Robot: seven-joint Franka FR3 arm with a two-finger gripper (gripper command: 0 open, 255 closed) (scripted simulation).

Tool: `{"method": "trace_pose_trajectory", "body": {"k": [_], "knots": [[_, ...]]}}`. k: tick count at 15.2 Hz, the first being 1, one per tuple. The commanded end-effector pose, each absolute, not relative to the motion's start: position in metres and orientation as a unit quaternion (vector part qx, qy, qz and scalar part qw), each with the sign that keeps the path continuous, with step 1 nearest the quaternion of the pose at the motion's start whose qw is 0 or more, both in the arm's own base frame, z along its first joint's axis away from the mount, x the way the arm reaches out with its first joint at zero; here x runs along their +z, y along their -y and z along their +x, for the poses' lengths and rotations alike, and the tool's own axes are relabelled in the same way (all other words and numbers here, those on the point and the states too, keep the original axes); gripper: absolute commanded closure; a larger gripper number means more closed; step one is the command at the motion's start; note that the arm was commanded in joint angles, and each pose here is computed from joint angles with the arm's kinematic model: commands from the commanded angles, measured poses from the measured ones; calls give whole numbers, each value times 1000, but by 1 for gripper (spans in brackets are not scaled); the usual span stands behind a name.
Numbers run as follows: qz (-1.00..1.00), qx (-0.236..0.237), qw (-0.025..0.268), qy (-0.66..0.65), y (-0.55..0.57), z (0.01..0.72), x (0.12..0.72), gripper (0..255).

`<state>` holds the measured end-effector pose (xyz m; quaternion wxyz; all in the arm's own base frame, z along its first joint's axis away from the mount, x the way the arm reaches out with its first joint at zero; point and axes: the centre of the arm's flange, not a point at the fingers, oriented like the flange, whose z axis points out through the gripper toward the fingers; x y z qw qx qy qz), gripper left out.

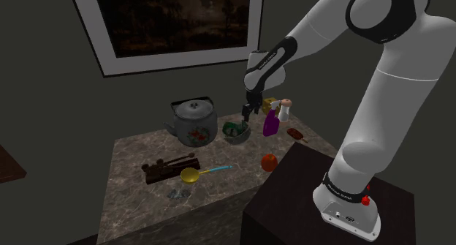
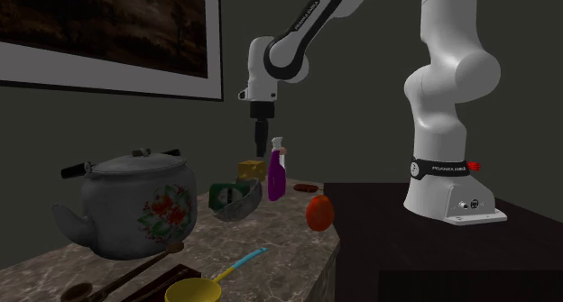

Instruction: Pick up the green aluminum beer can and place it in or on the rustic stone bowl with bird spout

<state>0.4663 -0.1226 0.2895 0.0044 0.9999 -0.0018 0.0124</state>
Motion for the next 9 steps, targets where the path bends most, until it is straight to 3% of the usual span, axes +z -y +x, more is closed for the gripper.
{"method": "trace_pose_trajectory", "body": {"k": [1,9], "knots": [[1000,12,4,2,123,467,309,0],[1000,12,4,2,123,466,333,0]]}}
